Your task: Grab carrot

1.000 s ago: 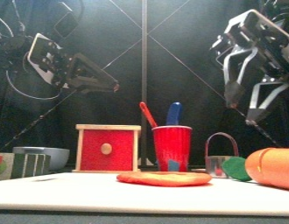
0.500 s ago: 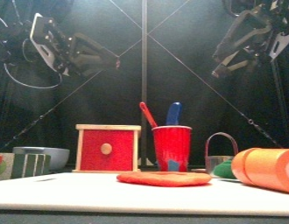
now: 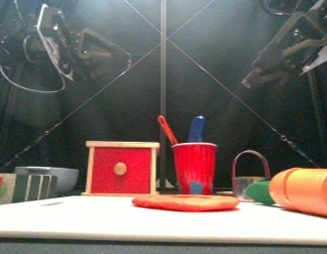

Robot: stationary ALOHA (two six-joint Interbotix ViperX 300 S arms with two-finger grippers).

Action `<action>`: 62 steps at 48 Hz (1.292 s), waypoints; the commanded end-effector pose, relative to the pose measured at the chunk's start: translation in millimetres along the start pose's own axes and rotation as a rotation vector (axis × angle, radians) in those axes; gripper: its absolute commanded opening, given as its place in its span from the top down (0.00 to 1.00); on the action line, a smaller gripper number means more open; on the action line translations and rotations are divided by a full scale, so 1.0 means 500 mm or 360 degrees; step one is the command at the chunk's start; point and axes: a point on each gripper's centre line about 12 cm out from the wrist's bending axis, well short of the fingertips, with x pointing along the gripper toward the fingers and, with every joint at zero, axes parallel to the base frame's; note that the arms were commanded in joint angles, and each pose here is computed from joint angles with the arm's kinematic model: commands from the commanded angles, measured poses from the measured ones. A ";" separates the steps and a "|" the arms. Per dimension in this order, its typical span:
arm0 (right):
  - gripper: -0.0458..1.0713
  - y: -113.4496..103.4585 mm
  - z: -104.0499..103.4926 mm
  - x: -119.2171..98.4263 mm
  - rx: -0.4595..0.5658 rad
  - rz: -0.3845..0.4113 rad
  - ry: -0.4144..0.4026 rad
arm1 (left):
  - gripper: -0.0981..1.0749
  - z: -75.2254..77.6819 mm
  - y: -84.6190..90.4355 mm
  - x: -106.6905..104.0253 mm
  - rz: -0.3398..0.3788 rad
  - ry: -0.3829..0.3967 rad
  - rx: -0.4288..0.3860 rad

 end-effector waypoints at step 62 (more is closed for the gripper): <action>0.20 0.035 -0.036 -0.008 0.2210 -0.0167 0.0779 | 0.39 0.002 -0.017 -0.006 -0.0146 -0.0052 0.0173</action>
